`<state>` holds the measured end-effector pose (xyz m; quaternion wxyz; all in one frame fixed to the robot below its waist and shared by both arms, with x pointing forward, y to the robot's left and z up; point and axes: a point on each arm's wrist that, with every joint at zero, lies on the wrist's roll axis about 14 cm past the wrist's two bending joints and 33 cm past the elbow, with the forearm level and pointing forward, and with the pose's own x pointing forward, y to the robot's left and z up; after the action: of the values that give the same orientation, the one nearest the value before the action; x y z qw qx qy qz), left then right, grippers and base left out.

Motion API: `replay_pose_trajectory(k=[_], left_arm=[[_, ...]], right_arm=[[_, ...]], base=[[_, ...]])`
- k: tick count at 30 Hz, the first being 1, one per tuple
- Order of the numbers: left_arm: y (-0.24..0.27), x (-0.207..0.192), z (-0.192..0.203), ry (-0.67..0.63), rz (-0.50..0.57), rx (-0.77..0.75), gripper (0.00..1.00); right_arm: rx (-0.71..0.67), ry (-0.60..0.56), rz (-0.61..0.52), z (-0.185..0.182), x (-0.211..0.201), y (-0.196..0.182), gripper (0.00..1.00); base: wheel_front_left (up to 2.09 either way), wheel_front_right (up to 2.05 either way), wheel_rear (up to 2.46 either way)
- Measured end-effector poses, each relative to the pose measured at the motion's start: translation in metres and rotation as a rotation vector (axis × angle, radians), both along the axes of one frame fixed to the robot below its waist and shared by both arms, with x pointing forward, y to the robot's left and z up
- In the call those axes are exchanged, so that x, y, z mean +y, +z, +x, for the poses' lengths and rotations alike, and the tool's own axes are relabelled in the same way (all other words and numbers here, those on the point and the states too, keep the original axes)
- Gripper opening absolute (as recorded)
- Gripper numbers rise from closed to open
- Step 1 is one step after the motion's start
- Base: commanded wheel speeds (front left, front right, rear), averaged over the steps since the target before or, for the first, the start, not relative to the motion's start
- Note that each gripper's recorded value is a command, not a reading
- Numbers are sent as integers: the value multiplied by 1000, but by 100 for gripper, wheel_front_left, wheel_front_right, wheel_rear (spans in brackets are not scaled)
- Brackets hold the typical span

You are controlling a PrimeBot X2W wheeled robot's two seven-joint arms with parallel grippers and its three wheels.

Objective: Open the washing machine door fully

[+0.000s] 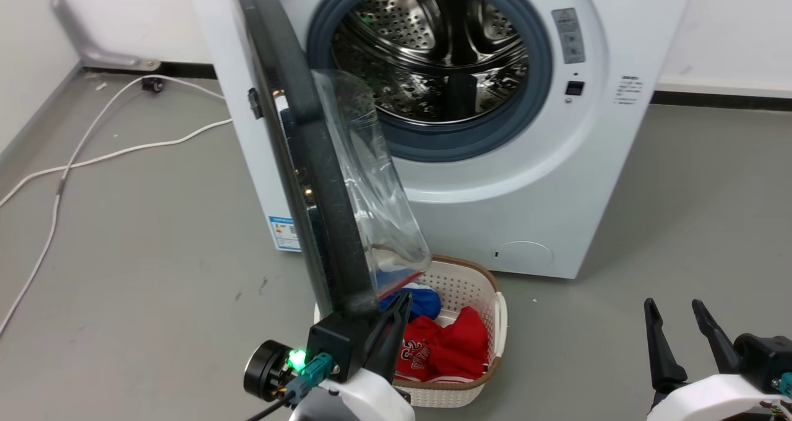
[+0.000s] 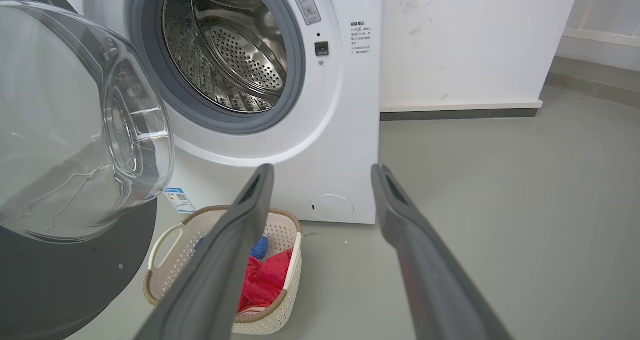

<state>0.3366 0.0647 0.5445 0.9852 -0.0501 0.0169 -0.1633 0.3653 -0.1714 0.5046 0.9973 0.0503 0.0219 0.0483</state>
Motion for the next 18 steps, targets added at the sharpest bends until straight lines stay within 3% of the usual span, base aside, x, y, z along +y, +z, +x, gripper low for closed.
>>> replay_pose_trajectory(k=[11,18], left_arm=[[-1,41,-24,146,-25,12,0],[-6,85,-36,314,-43,25,0]], right_arm=[[4,117,3,22,40,-2,100],[-3,208,4,35,73,-1,100]], base=[[0,0,0],[0,0,0]])
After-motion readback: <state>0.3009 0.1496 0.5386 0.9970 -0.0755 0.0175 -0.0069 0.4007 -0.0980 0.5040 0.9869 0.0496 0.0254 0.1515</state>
